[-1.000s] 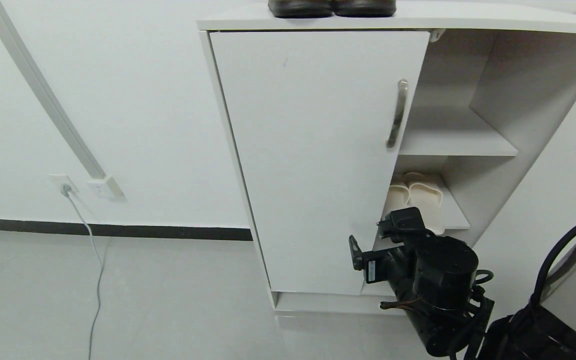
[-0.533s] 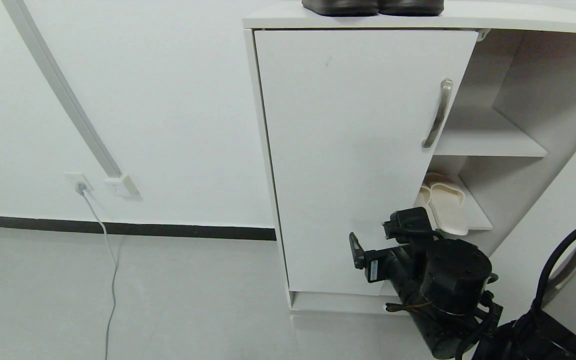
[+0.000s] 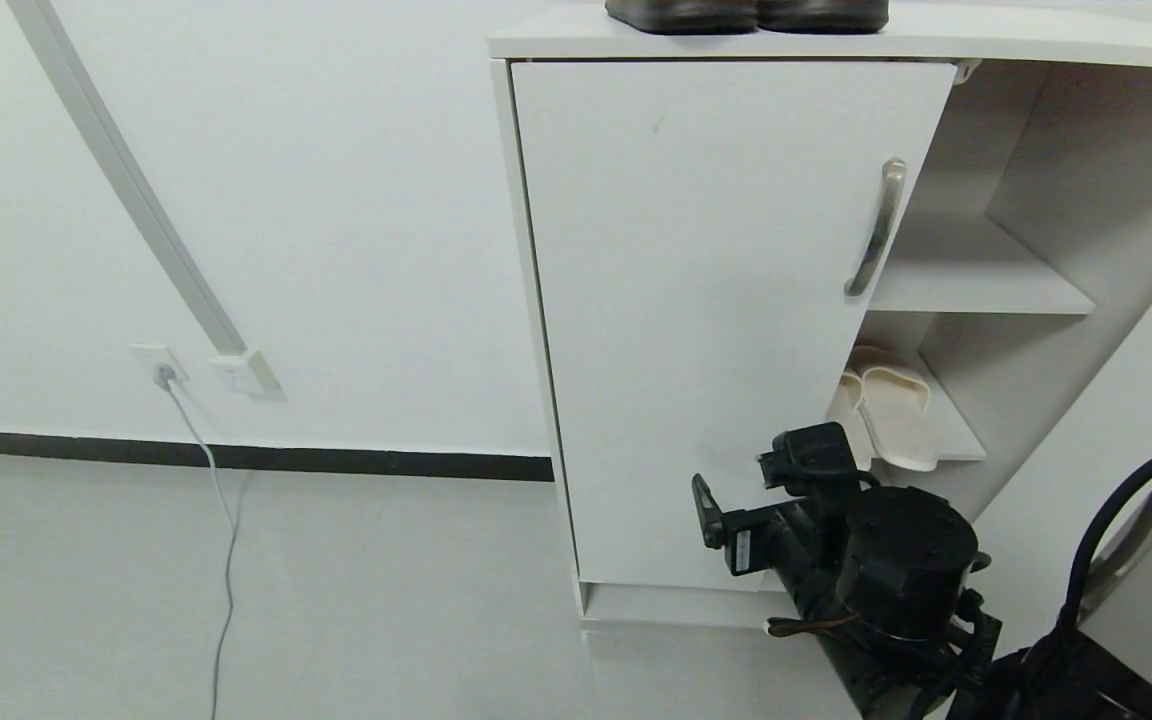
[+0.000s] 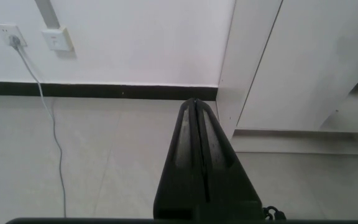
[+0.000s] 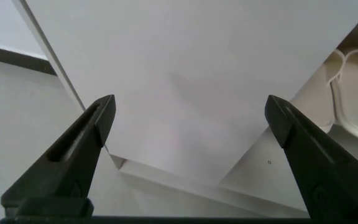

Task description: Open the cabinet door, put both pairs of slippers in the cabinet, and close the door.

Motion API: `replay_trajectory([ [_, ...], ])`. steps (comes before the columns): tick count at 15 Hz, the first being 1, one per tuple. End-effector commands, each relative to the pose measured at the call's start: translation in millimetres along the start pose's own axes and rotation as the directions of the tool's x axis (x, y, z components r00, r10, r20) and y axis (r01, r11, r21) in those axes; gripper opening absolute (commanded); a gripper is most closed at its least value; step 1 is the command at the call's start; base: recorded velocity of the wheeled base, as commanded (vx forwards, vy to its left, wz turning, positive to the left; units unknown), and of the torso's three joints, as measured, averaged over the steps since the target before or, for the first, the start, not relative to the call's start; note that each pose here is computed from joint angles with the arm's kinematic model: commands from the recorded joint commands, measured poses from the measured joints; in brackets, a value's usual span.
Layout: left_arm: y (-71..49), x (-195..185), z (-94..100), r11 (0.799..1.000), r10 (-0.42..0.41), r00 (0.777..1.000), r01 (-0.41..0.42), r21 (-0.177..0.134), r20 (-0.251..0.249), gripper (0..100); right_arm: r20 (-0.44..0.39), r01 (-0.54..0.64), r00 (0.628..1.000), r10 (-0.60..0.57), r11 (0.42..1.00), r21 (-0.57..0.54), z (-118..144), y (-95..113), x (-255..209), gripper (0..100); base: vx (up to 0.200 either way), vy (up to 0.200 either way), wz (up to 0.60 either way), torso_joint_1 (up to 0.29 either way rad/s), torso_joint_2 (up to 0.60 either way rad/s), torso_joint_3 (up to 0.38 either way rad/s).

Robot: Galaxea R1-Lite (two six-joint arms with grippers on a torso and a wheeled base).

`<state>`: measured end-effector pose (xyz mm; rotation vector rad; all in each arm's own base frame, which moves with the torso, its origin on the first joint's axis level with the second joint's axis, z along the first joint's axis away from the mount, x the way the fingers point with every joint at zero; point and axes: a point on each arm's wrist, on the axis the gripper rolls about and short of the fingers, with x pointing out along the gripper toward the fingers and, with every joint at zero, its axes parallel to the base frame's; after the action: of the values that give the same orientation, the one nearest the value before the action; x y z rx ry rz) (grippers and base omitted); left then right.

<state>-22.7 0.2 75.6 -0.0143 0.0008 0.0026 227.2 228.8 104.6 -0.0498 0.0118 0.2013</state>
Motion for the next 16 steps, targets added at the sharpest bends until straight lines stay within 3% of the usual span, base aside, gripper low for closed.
replay_trajectory([
  [1,0.0,0.1,0.1,1.0,0.001,1.0,-0.001,0.005,-0.001,0,-0.006,0.001,1.0,-0.001,1.0,-0.005,-1.6,0.4,0.5,100,0.0,0.0,0.0,0.002,-0.07,-0.051],
  [8,0.0,0.1,0.1,1.0,0.001,1.0,-0.001,0.005,-0.001,0,-0.007,0.003,1.0,-0.003,1.0,-0.006,-1.8,-0.4,1.0,100,0.0,0.0,0.0,0.018,-0.36,-0.347],
  [16,0.0,0.1,0.1,1.0,0.001,1.0,-0.001,0.005,-0.001,0,-0.016,0.006,1.0,-0.006,1.0,-0.012,-4.2,-2.1,-1.4,100,0.0,0.0,0.0,0.129,-0.46,-0.34],
])
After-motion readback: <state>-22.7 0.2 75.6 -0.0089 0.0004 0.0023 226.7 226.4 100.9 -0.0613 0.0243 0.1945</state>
